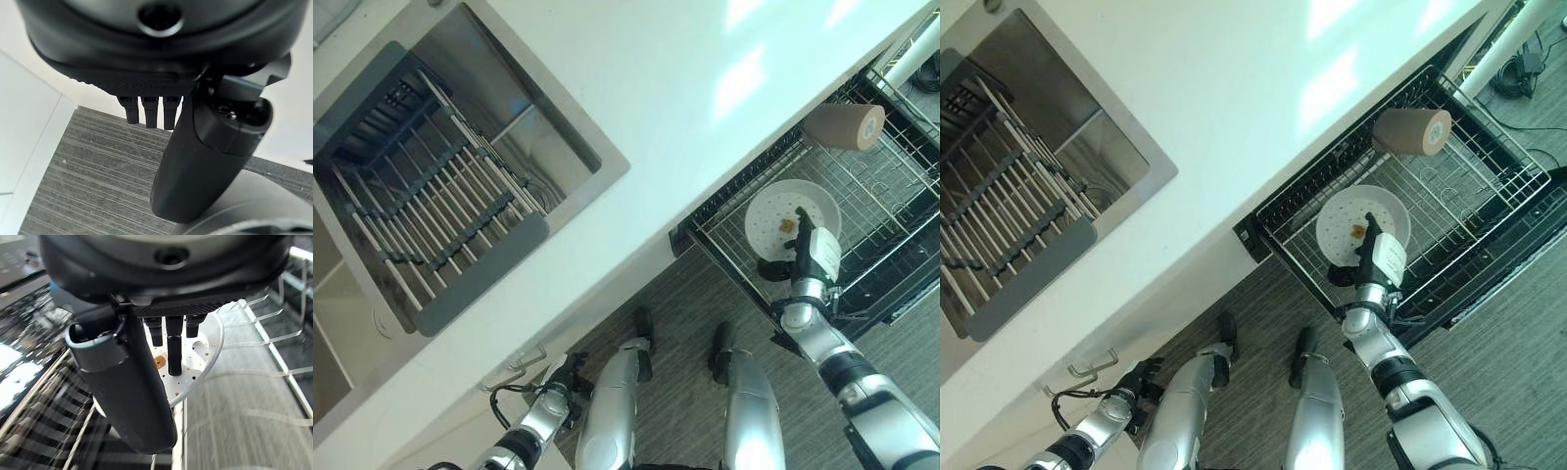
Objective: Place the dishes in the dishwasher.
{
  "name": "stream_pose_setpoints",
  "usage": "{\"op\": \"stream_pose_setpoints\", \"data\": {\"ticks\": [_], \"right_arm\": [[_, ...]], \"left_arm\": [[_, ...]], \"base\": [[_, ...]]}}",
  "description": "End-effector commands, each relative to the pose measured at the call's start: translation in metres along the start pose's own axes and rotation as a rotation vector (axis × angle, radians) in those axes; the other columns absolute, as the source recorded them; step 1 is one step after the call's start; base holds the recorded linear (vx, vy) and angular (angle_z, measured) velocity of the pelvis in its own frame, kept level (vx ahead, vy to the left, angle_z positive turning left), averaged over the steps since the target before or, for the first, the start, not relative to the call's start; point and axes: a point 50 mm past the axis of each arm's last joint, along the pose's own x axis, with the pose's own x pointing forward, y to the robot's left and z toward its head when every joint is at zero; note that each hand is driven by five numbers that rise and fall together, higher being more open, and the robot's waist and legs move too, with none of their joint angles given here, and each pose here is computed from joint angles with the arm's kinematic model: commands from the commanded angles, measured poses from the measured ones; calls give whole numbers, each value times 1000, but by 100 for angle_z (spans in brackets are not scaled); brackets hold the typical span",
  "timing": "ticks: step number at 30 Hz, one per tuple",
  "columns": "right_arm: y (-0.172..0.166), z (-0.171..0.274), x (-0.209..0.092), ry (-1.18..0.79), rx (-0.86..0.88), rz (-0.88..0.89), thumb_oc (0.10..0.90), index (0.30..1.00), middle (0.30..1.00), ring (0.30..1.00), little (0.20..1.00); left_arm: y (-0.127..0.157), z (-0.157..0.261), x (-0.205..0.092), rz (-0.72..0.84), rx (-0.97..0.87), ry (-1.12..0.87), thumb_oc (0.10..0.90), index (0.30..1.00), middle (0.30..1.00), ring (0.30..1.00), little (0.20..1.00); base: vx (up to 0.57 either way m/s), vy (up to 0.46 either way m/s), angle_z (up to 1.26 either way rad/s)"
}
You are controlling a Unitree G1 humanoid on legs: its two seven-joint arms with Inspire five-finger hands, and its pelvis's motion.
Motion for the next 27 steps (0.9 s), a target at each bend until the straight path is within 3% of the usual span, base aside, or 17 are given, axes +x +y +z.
{"op": "stream_pose_setpoints", "data": {"ticks": [1, 17, 18, 19, 23, 24, 25, 26, 27], "right_arm": [[24, 3, -21, -28, 53, 69, 800, 900, 900, 900, 900], [-50, 32, -66, -347, 381, -394, 800, 900, 900, 900, 900], [-70, 34, -75, -406, 448, -554, 800, 900, 900, 900, 900], [-72, 34, -76, -412, 446, -580, 800, 900, 900, 900, 900], [-98, 14, -83, -323, 496, -865, 800, 900, 900, 900, 900], [-98, 14, -83, -323, 496, -865, 800, 900, 900, 900, 900], [-116, -8, -89, -263, 475, -1071, 800, 900, 900, 900, 900], [-123, -37, -92, -96, 421, -1142, 800, 900, 900, 900, 900], [-123, -42, -92, -71, 403, -1154, 800, 900, 900, 900, 900]], "left_arm": [[-6, -7, -4, -16, -34, 5, 800, 900, 900, 900, 900], [-34, -68, -22, -39, -128, 205, 800, 900, 900, 900, 900], [-43, -84, -29, -53, -138, 249, 800, 900, 900, 900, 900], [-43, -85, -29, -53, -139, 253, 800, 900, 900, 900, 900], [-48, -102, -36, -66, -168, 309, 800, 900, 900, 900, 900], [-48, -102, -36, -66, -168, 309, 800, 900, 900, 900, 900], [-51, -112, -41, -83, -168, 339, 800, 900, 900, 900, 900], [-54, -118, -44, -97, -160, 366, 800, 900, 900, 900, 900], [-54, -119, -44, -98, -159, 370, 800, 900, 900, 900, 900]], "base": [[17, -18, -5], [63, -11, -10], [160, -52, -8], [171, -47, -4], [86, -32, -11], [115, -40, -16], [185, -54, -12], [201, -60, -1], [147, -43, 1]]}}
